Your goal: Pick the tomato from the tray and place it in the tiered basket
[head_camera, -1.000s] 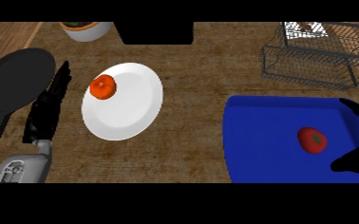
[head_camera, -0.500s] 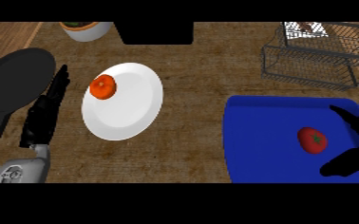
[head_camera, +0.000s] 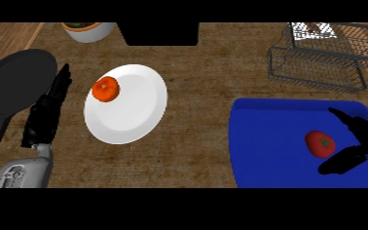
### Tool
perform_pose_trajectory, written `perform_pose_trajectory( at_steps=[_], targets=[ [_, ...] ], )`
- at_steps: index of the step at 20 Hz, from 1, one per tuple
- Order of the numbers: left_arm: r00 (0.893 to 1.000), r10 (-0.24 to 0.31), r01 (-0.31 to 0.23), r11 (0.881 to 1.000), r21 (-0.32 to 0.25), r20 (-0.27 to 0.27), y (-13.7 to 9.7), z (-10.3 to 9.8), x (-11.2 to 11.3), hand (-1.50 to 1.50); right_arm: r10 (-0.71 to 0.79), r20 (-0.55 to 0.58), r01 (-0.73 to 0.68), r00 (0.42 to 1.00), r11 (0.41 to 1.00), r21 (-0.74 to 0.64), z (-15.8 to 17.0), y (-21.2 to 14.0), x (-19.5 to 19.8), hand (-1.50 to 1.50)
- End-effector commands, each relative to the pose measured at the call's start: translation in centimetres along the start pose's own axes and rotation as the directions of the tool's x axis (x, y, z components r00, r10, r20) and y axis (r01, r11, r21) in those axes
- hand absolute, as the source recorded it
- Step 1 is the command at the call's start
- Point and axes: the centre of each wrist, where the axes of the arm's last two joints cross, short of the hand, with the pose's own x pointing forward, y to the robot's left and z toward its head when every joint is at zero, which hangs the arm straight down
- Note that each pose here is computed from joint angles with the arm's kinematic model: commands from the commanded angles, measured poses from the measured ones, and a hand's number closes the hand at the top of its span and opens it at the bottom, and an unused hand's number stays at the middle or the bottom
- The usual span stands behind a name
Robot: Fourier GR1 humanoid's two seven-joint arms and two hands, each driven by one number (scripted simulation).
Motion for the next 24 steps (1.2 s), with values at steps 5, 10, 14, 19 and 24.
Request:
perform_pose_trajectory(
  at_steps=[5,10,14,19,24],
  targets=[
    [1.000,-0.005,0.005,1.000,0.011,0.008,-0.7,0.4,-0.7,0.00,0.011,0.007,-0.011,1.000,0.999,0.050,-3.3,2.8,1.2,-1.50],
    [1.000,0.001,-0.001,1.000,0.001,-0.003,0.3,-0.7,0.7,0.00,-0.003,-0.009,0.004,1.000,0.997,0.081,-1.8,4.6,-1.0,-1.50],
    [1.000,-0.010,0.010,1.000,0.011,0.008,0.5,-0.8,1.2,0.00,0.080,0.074,-0.096,0.994,0.968,0.231,-3.3,6.1,1.0,1.50],
    [1.000,0.006,-0.006,1.000,0.000,0.011,-1.5,1.5,0.2,0.00,0.209,0.133,-0.221,0.969,0.972,0.081,-2.6,5.0,1.0,1.50],
    [1.000,0.004,-0.004,1.000,0.011,-0.001,2.0,0.1,0.6,0.00,0.019,0.127,-0.035,0.992,0.992,0.120,-2.2,2.9,-0.1,1.50]
  ],
)
